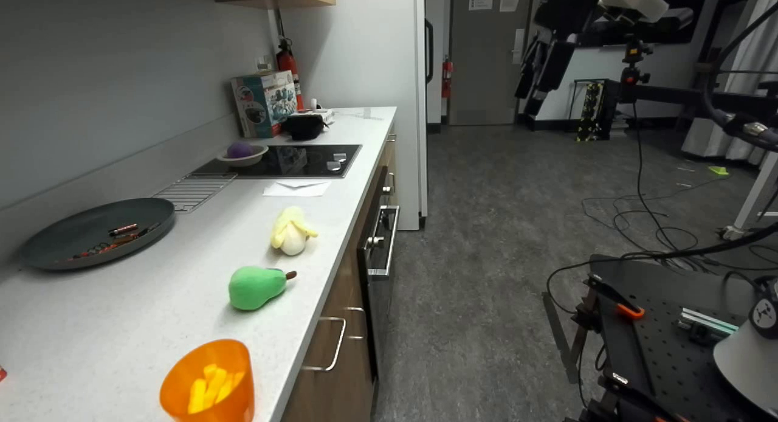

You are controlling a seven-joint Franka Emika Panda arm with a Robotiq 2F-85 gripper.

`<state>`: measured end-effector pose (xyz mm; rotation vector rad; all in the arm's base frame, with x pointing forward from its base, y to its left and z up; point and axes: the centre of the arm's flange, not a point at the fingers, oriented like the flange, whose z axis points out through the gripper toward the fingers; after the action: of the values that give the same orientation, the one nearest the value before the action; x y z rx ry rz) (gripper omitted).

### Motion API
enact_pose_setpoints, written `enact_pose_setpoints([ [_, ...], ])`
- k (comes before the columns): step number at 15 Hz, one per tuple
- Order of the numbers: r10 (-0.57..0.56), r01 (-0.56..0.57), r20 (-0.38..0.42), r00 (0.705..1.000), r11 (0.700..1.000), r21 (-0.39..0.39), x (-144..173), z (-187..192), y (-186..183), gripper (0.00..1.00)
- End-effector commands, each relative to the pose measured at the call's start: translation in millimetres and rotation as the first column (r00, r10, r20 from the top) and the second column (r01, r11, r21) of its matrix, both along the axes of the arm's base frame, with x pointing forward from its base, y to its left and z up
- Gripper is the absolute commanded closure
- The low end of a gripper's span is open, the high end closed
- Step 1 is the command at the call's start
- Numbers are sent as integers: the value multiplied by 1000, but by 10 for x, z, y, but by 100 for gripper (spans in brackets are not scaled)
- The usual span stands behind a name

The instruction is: Put the green object inside the orange cup

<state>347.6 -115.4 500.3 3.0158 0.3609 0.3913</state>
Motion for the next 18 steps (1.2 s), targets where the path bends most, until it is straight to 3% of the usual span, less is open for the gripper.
enact_pose_setpoints([
  [1,24,-24,12,1000,1000,-4,336,11,165,0],
  [6,47,-48,27,999,999,3,661,43,385,0],
  [7,52,-52,31,998,999,5,673,59,407,0],
  [8,59,-59,19,998,998,-8,494,-17,357,0],
  [18,63,-63,17,998,998,-11,591,7,389,0],
])
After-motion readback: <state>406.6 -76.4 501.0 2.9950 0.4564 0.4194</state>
